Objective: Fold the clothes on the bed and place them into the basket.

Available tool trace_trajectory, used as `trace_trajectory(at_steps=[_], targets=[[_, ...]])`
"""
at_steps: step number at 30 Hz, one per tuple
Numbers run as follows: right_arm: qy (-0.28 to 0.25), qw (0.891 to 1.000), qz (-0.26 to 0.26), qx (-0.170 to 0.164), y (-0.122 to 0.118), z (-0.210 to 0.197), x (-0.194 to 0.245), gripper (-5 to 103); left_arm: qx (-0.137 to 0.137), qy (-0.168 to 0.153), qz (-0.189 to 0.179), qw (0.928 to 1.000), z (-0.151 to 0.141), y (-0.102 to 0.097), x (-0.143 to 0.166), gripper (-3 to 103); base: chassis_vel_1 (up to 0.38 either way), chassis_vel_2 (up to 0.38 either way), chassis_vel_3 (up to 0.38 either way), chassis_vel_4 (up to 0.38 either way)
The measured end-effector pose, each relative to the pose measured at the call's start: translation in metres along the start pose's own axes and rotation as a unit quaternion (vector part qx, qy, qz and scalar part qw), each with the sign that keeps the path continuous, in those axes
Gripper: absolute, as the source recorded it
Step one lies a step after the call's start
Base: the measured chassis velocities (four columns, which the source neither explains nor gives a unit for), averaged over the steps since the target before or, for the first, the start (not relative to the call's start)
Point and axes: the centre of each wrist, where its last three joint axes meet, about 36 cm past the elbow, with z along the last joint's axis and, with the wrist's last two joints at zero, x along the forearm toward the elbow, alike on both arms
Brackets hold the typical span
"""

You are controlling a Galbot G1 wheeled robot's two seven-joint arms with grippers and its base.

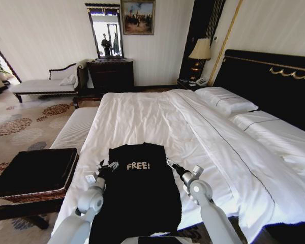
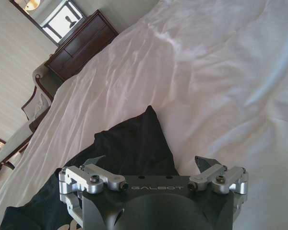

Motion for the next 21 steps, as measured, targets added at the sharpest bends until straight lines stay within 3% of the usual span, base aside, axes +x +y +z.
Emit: trace_trajectory(at_steps=[4,9,13,21], targets=[[0.000,1.000,0.001,0.002,0.000,-0.001,0.001,100,0.016,0.000,-0.016,0.9997,-0.011,0.011,-0.033,100,0.000,0.000,0.000,0.000],[-0.003,1.000,0.002,0.002,-0.001,-0.006,0.003,100,0.024,0.020,-0.030,0.9991,-0.004,0.018,-0.064,100,0.000,0.000,0.000,0.000],[-0.006,1.000,0.002,0.003,-0.001,-0.009,0.003,100,0.008,0.032,-0.035,0.9988,0.002,0.015,-0.079,100,0.000,0.000,0.000,0.000],[-0.007,1.000,0.004,0.000,-0.002,-0.011,0.001,100,0.014,0.052,-0.036,0.9979,0.007,0.003,-0.106,100,0.000,0.000,0.000,0.000]])
